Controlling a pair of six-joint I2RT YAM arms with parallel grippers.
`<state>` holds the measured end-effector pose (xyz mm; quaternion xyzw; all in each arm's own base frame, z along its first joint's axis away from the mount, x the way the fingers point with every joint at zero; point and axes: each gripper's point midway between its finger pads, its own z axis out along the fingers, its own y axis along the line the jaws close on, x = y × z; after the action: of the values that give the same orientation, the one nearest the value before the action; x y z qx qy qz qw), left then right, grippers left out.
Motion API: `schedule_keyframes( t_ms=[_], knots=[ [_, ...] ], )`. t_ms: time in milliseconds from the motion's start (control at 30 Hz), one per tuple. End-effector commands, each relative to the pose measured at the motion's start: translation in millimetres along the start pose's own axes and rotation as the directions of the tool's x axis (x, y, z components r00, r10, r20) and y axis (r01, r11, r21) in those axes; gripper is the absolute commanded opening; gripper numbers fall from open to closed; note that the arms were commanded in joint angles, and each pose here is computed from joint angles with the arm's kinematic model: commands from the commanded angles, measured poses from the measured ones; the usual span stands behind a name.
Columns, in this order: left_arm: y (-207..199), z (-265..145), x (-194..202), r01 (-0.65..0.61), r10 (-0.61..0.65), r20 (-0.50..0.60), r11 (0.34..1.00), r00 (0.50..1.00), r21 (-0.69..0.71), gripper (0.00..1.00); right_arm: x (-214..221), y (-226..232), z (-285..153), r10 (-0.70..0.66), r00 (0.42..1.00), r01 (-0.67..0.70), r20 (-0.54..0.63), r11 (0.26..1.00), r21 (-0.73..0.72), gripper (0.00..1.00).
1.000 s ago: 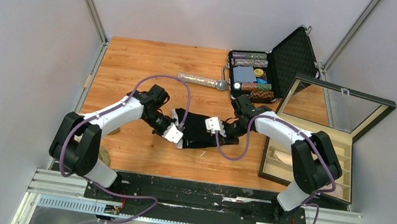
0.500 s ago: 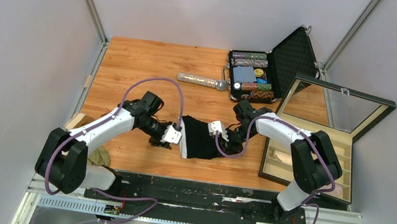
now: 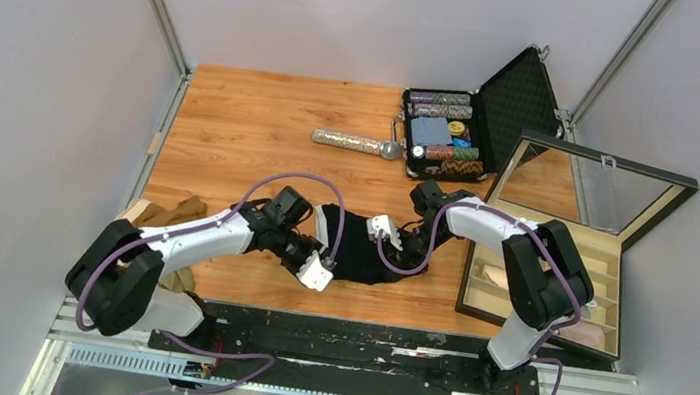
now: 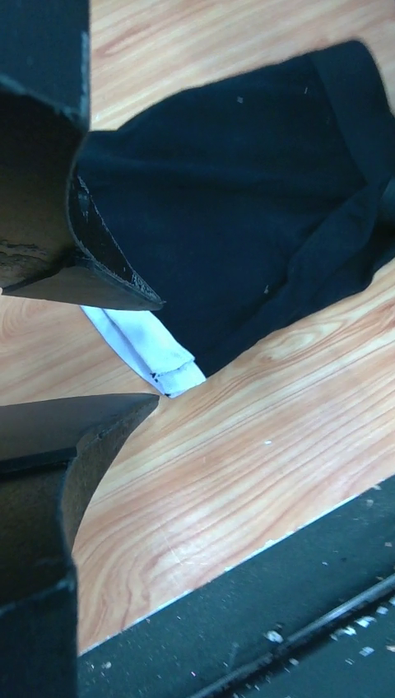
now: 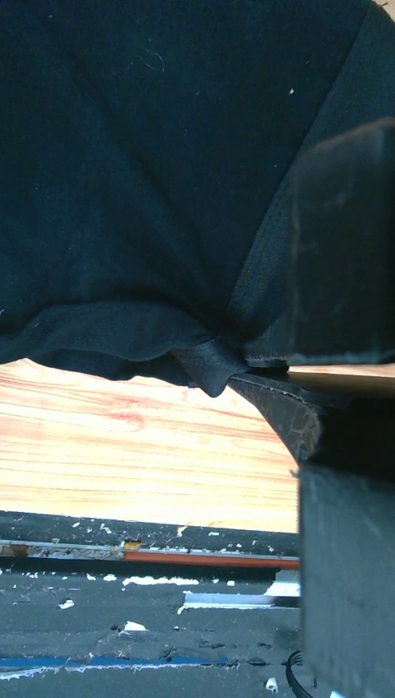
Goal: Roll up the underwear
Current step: Fold the underwear at the center of the board.
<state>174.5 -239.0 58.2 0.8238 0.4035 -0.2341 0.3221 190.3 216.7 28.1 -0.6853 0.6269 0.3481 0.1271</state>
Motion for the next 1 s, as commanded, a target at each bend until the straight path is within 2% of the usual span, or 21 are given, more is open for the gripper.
schedule_keyframes(
  t_ms=[0, 167, 467, 533, 567, 633, 700, 733, 800, 867, 967],
  knots=[
    [2.8, 9.5, 9.2, -0.157, 0.160, -0.048, 0.986, 0.986, 0.062, 0.50, -12.0, -3.4, 0.1, 0.013, 0.998, -0.012, 0.058, 1.000, -0.007, 0.00],
    [-7.1, 23.4, 13.6, -0.202, 0.211, -0.057, 0.970, 0.976, 0.135, 0.49, -12.6, -5.5, -0.1, 0.018, 0.998, -0.018, 0.058, 1.000, 0.002, 0.00],
    [-4.0, 37.2, 13.1, -0.193, 0.201, -0.061, 0.974, 0.978, 0.120, 0.46, -9.6, -4.0, 1.2, 0.045, 0.997, -0.045, 0.058, 0.999, 0.003, 0.01],
    [-4.4, 37.3, 13.0, -0.192, 0.200, -0.062, 0.974, 0.978, 0.119, 0.34, -8.7, -3.4, 1.8, 0.054, 0.997, -0.054, 0.055, 0.999, 0.002, 0.01],
    [-3.6, 35.8, 12.9, -0.185, 0.194, -0.069, 0.975, 0.978, 0.120, 0.24, -8.3, -3.2, 1.7, 0.058, 0.997, -0.058, 0.052, 0.998, 0.003, 0.01],
    [2.5, 30.7, 12.6, -0.164, 0.174, -0.096, 0.981, 0.980, 0.100, 0.11, -8.7, -3.3, -0.1, 0.065, 0.997, -0.066, 0.050, 0.998, 0.008, 0.01],
    [6.1, 22.6, 15.2, -0.145, 0.155, -0.126, 0.986, 0.980, 0.088, 0.02, -11.5, -2.5, -4.4, 0.063, 0.997, -0.064, 0.055, 0.998, 0.013, 0.01],
    [11.8, 16.2, 17.2, -0.134, 0.143, -0.133, 0.988, 0.981, 0.072, 0.00, -13.5, -1.6, -6.5, 0.062, 0.996, -0.063, 0.056, 0.998, 0.012, 0.01],
    [14.7, 7.6, 18.5, -0.080, 0.090, -0.128, 0.994, 0.988, 0.077, 0.00, -17.8, 2.7, -10.8, 0.077, 0.995, -0.077, 0.061, 0.997, -0.009, 0.01],
    [23.2, -0.6, 16.3, 0.035, -0.027, -0.116, 0.997, 0.993, 0.068, 0.00, -24.0, 9.3, -15.3, 0.108, 0.992, -0.105, 0.064, 0.994, -0.044, 0.01],
    [22.5, -16.5, 15.5, 0.242, -0.234, -0.084, 0.965, 0.968, 0.101, 0.00, -30.3, 17.4, -22.9, 0.148, 0.986, -0.143, 0.074, 0.987, -0.079, 0.01]
  ],
)
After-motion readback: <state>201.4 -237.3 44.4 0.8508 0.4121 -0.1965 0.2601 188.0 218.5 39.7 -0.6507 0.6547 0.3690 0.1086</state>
